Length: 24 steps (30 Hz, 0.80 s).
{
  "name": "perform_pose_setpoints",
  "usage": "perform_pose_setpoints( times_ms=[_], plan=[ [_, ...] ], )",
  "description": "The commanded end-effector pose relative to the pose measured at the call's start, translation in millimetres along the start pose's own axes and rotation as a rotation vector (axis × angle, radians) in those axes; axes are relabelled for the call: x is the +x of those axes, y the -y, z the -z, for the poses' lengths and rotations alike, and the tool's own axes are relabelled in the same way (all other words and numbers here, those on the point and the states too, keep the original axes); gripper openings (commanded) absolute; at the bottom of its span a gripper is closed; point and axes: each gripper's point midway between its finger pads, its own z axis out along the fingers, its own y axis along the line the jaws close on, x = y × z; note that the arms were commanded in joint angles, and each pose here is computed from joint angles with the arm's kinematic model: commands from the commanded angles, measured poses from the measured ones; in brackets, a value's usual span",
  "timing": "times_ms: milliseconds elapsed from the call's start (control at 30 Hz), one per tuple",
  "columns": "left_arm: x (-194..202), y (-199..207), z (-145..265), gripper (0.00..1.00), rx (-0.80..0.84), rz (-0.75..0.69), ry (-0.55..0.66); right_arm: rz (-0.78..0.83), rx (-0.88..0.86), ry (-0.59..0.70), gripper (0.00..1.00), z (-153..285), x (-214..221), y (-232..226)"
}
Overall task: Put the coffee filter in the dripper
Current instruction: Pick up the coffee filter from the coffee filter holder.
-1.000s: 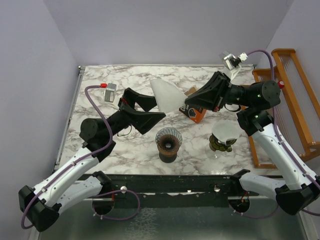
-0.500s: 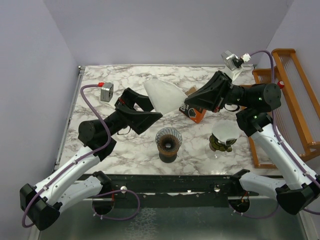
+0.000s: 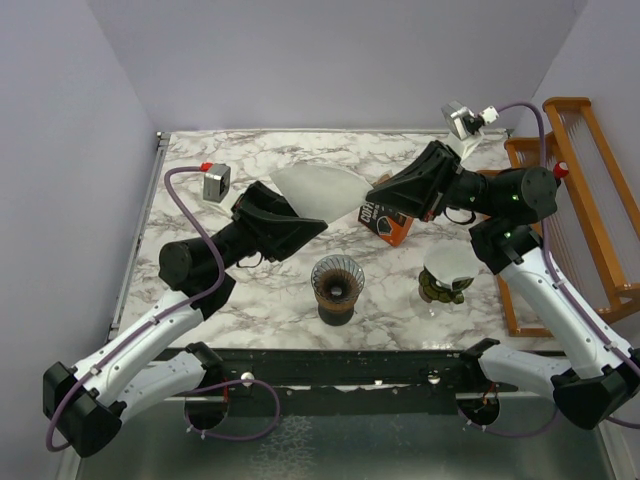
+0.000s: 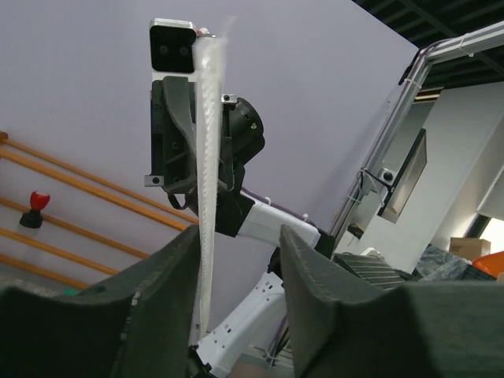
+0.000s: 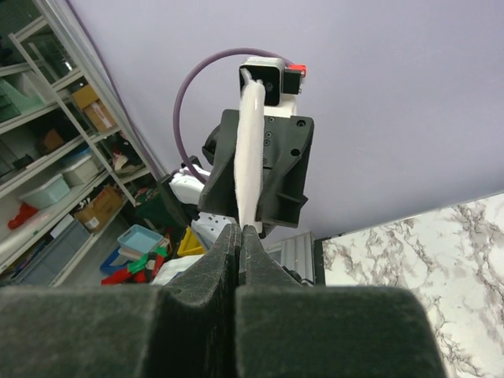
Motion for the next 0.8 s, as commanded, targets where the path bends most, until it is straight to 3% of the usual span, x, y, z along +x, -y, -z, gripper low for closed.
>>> perform_pose_setpoints(
  times_ms=[0, 100, 200, 233, 400, 633, 767],
  plan=[
    [4.3, 4.3, 0.5, 0.38, 0.035, -0.004, -0.025, 0.028, 0.004, 0.023, 0.01, 0.4, -4.8, -5.3],
    [6.5, 2.8, -0.5, 0.26, 0.037, 0.0, -0.037, 0.035, -0.002, 0.022, 0.01, 0.4, -5.3, -7.5],
    [7.2, 1.5, -0.8, 0.02, 0.034, 0.001, -0.039, 0.039, -0.006, 0.017, 0.01, 0.9, -5.3, -9.8],
    [7.1, 0.0, -0.9, 0.0, 0.03, 0.004, -0.037, 0.042, -0.005, 0.017, 0.01, 1.1, -5.3, -10.0],
    [10.1, -8.0, -0.9, 0.0, 0.009, 0.016, -0.035, 0.057, -0.002, 0.004, 0.01, 3.7, -1.1, -11.0],
    [16.4, -21.2, 1.6, 0.0, -0.041, -0.01, -0.059, 0.089, 0.049, -0.017, 0.19, 9.0, 3.7, -7.7],
    [23.0, -30.8, 5.6, 0.0, -0.079, -0.037, -0.088, 0.108, 0.112, -0.035, 0.36, 13.5, 6.3, -1.9]
  ],
)
